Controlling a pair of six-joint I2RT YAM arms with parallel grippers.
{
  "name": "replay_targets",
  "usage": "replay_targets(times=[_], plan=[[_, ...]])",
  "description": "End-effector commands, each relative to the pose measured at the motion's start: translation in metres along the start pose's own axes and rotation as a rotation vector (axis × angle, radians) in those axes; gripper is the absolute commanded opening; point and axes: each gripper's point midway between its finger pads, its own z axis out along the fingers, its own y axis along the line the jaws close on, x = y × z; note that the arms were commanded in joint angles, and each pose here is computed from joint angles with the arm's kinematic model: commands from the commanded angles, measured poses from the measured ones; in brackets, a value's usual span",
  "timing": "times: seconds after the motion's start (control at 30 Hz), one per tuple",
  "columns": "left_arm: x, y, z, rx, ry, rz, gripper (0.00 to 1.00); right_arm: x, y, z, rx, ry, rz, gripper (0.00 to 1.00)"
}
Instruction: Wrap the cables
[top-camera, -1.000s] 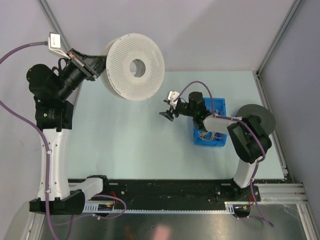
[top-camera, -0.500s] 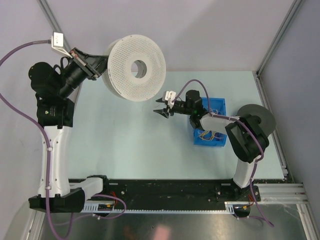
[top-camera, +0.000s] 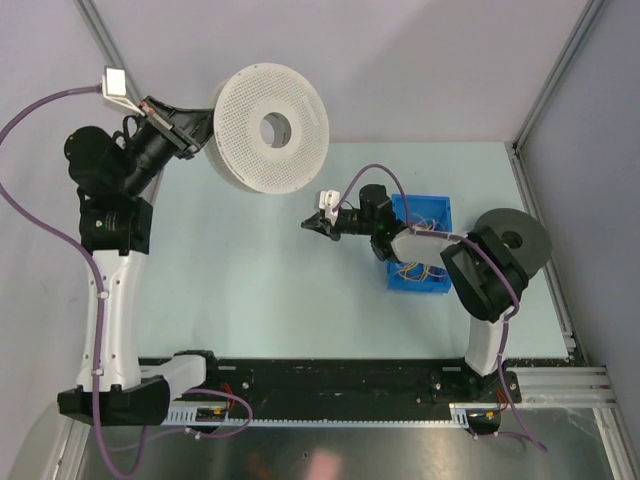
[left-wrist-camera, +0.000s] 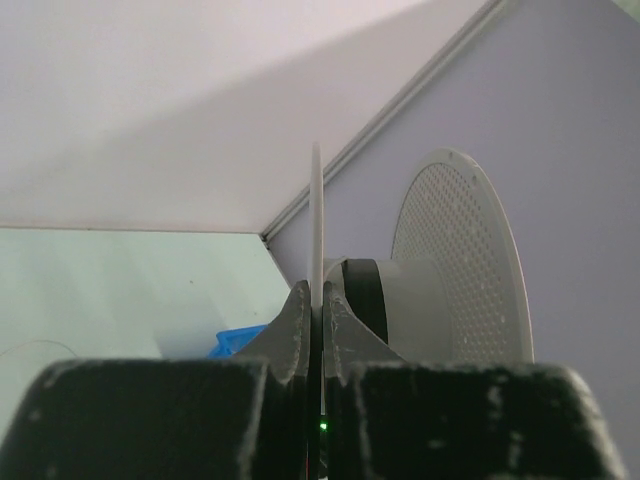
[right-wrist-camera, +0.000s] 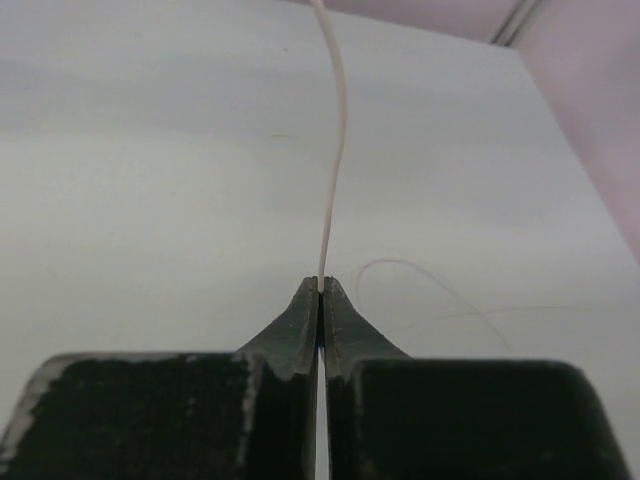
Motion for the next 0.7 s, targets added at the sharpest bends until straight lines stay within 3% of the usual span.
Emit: replay_targets(times=[0.0,0.1,0.37,0.5,0.67], plan=[[-0.024,0.015,0.0,-0.08,-0.156,0.049,0.0,-0.031,0.006,-0.006,-0.032,0.027,0.013,0.0],[-0.022,0.068,0.002,-0.262,-0.206,0.071,0.0,-0.045,0.026,-0.016,-0.074,0.09,-0.014,0.0],[0.031,0.147,0.017,-0.55,-0.12,0.27,0.0,-0.096,0.08,-0.052,-0.224,0.199,-0.229,0.0],[0.068,0.164,0.021,-0.585,-0.008,0.402,0.0,-0.128,0.066,-0.059,-0.177,0.204,-0.319,0.0],[0.113,0.164,0.019,-0.475,0.161,0.515,0.0,-0.154,0.025,-0.06,-0.047,0.218,-0.374,0.0]])
